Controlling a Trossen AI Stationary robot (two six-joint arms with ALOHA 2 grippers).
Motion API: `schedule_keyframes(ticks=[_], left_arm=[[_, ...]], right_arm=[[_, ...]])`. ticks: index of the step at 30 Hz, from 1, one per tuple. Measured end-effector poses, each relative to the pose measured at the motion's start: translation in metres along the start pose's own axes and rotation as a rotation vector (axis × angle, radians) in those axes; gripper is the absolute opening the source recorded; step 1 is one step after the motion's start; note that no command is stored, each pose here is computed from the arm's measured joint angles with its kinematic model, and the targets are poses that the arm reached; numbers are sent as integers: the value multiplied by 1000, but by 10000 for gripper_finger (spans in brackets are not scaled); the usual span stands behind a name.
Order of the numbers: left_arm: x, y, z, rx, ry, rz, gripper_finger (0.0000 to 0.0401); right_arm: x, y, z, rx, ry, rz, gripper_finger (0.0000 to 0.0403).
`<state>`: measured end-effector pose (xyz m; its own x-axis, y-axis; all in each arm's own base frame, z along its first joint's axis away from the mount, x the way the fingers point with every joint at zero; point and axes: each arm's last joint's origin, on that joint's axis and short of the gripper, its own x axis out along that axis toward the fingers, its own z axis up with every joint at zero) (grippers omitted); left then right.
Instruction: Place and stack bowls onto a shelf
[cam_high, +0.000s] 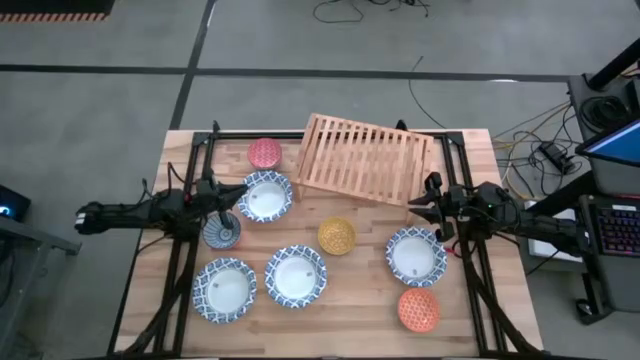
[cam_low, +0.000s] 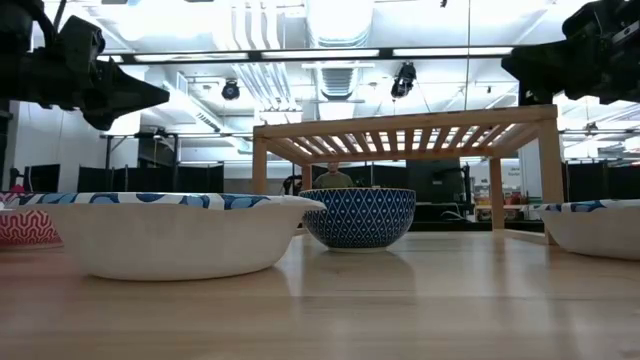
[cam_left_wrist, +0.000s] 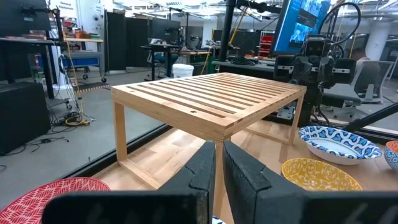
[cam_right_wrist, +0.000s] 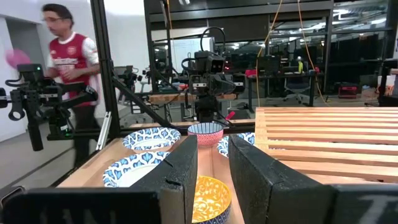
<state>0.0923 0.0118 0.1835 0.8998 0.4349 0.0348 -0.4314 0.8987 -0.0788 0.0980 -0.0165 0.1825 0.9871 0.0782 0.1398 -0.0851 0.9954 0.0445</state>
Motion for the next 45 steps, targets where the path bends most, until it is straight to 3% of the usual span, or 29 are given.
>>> schedule_keyframes(ticks=[41, 42, 45], left_arm=[[0, 0, 2, -20, -19, -2, 13], [0, 0, 4, -64, -39, -4, 13], [-1, 0, 12, -235, -112, -17, 13]], right_arm=[[0, -1, 2, -15, -22, -24, 82], [0, -1, 3, 18, -34, -30, 82], [0, 0, 8, 270, -86, -8, 82]])
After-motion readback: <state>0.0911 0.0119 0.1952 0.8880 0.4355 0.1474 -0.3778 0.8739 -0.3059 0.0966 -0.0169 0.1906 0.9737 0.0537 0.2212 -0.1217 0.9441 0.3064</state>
